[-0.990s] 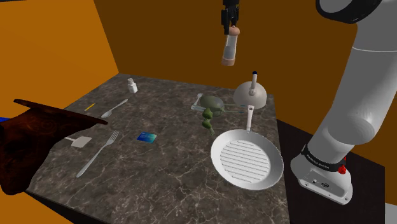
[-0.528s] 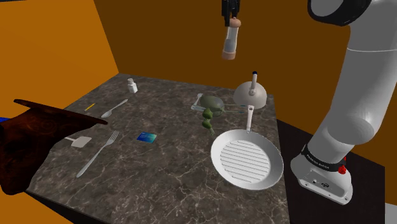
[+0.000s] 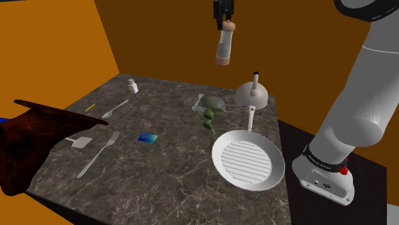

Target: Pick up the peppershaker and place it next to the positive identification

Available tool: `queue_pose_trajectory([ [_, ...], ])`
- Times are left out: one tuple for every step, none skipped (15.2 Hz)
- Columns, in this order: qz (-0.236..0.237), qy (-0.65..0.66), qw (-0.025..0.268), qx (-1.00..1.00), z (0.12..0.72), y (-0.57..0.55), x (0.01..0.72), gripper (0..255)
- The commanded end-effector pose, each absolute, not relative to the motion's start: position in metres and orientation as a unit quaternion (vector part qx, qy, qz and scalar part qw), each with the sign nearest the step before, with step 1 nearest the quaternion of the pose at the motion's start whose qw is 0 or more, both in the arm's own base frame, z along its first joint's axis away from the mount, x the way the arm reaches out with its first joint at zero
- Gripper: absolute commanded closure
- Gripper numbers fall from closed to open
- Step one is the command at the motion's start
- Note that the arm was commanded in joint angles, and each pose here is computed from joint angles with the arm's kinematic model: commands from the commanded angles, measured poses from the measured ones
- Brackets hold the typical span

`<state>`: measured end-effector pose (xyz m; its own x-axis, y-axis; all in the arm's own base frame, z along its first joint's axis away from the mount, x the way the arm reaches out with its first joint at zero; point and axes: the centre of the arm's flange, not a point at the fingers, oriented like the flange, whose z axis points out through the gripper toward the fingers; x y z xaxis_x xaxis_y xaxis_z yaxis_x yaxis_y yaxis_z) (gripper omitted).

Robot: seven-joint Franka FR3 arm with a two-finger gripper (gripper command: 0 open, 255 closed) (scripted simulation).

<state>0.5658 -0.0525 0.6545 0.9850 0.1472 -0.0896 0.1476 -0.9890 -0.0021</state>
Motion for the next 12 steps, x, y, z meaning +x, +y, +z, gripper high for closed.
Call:
queue_pose_trajectory([
  [-0.045,0.073,0.002,0.996,0.657,-0.025,0.561,255],
  [-0.045,0.073,0.002,0.996,0.657,-0.012,0.559,255],
  [-0.045,0.073,0.002,0.996,0.657,0.001,0.557,255],
  [-0.045,0.073,0.002,0.996,0.657,0.014,0.554,255],
  [-0.045,0.073,0.002,0.996,0.657,0.027,0.552,255],
  [-0.045,0.073,0.002,0.996,0.657,0.040,0.549,255],
  [-0.045,0.073,0.002,0.996,0.657,0.053,0.547,255],
  [-0.045,0.073,0.002,0.996,0.657,0.066,0.545,255],
  [-0.045,0.073,0.002,0.996,0.657,0.079,0.542,255],
  [-0.045,0.073,0.002,0.996,0.658,0.092,0.540,255],
  [-0.045,0.073,0.002,0.996,0.658,0.105,0.537,255],
  [-0.045,0.073,0.002,0.996,0.658,0.118,0.535,255],
])
